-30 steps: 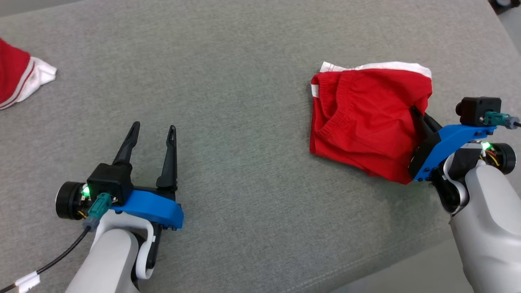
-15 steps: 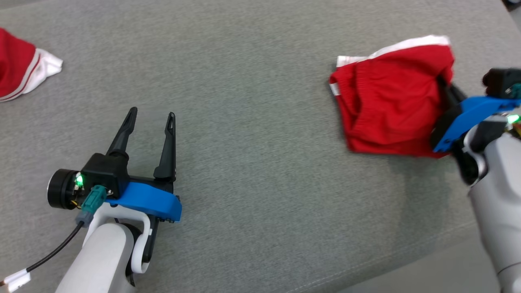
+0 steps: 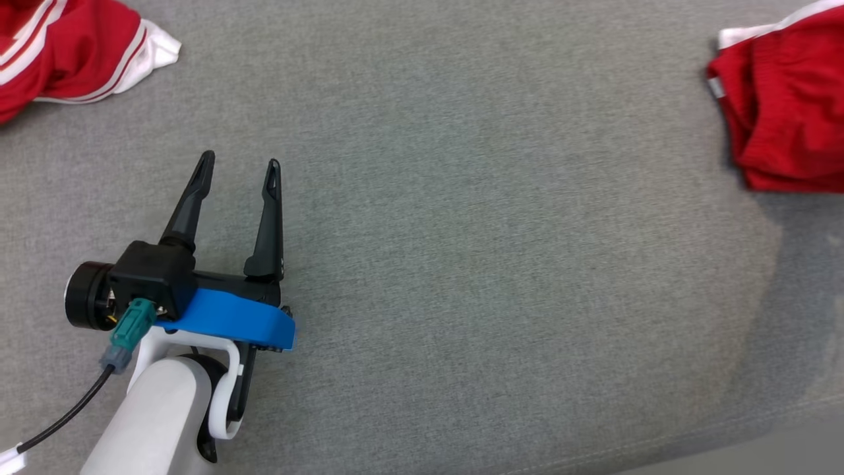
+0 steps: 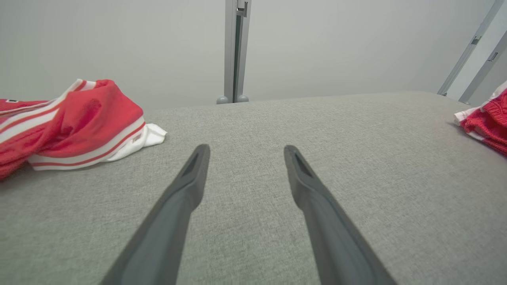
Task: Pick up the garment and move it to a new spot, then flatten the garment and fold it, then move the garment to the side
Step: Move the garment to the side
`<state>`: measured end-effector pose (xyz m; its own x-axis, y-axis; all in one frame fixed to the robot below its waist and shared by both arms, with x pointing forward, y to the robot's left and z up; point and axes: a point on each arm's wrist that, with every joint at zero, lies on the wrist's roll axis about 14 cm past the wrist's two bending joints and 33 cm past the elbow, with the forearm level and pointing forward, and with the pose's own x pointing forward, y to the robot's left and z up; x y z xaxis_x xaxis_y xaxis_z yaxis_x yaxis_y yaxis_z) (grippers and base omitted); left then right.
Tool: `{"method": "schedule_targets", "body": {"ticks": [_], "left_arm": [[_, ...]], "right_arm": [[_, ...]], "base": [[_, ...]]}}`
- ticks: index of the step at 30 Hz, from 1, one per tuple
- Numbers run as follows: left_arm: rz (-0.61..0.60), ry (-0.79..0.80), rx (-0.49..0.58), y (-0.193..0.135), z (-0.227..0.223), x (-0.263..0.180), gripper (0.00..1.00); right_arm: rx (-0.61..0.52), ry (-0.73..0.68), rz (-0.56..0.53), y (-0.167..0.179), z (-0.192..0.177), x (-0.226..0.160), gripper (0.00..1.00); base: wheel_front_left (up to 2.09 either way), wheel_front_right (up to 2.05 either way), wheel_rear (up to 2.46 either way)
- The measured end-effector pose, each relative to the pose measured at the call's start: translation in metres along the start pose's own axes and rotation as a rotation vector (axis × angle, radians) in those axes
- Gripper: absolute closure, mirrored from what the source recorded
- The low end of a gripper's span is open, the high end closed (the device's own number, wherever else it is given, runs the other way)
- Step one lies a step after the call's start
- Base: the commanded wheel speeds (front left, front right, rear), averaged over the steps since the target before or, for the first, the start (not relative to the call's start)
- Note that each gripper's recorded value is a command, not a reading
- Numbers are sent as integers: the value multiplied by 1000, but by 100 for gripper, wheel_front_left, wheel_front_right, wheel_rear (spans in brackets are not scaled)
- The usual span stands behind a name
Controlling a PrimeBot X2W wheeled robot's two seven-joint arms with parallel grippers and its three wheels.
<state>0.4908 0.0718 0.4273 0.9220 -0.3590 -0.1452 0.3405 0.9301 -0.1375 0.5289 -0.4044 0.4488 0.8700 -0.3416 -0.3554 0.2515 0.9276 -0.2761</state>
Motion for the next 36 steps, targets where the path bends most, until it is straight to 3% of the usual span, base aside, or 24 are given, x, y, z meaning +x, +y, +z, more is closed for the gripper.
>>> {"method": "schedule_targets", "body": {"ticks": [9, 12, 15, 16, 17, 29, 36], "left_arm": [[34, 5, 4, 12, -1, -5, 0], [40, 5, 4, 13, -1, -5, 0], [42, 7, 4, 14, -2, -6, 0], [42, 7, 4, 14, -2, -6, 0], [42, 7, 3, 13, -2, -6, 0], [54, -37, -7, 12, 13, -15, 0], [89, -125, -38, 13, 40, -31, 0]], "right_arm": [[-72, -2, 3, 6, 12, 18, 98], [-96, 11, 3, 6, 11, 19, 66], [-98, 15, -3, 5, 10, 19, 52], [-99, 16, -5, 4, 9, 19, 19], [-103, 17, -6, 4, 9, 19, 0], [-111, -74, 21, 20, 40, 12, 0], [-26, -190, 127, 67, 78, -8, 0]], "base": [[0, 0, 0], [0, 0, 0], [0, 0, 0], [0, 0, 0], [0, 0, 0], [0, 0, 0], [0, 0, 0]]}}
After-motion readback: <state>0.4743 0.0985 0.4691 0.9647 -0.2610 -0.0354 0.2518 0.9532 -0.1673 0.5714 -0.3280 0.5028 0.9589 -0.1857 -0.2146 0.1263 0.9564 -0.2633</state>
